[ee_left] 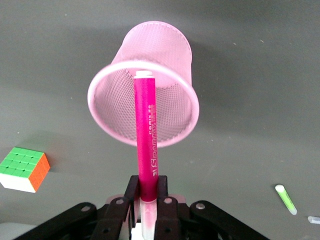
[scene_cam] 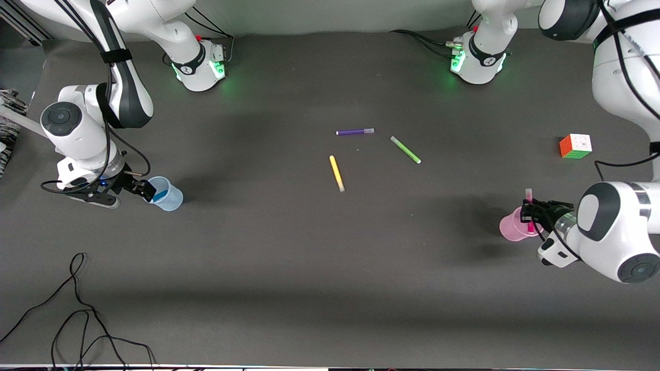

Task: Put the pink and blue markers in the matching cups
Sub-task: 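Lower the blue marker into the blue cup while the left gripper carries pink, then drop the pink marker into the pink cup with the left gripper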

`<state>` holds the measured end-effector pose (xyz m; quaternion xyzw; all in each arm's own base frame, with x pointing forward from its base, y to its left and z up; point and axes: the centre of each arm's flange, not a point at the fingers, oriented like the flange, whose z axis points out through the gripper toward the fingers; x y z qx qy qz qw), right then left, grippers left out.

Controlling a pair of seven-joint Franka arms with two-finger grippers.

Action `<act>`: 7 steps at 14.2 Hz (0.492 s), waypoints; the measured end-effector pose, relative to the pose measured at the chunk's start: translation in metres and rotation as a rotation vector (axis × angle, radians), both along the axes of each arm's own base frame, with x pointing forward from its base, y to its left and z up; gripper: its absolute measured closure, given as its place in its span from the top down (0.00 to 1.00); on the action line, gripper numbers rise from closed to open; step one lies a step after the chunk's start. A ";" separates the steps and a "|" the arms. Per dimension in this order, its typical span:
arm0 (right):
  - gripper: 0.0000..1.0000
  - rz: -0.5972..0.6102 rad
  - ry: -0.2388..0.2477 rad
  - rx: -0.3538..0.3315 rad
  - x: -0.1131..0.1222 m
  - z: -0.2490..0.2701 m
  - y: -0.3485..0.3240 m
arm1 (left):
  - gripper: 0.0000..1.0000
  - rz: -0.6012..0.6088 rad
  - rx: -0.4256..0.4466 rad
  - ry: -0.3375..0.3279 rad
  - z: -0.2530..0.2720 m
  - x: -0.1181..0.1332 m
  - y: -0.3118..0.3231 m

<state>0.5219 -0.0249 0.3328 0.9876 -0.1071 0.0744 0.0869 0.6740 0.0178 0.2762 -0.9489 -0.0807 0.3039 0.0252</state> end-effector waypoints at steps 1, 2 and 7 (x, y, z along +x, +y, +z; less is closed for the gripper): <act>1.00 0.014 0.002 -0.002 0.000 0.000 0.000 | 0.18 -0.001 0.000 0.000 -0.005 0.001 0.000; 1.00 0.021 0.006 -0.003 0.000 0.000 0.000 | 0.18 -0.001 0.000 0.001 -0.008 0.001 0.000; 1.00 0.080 0.158 -0.017 0.019 0.070 0.032 | 0.44 -0.002 0.000 -0.004 -0.007 0.002 0.000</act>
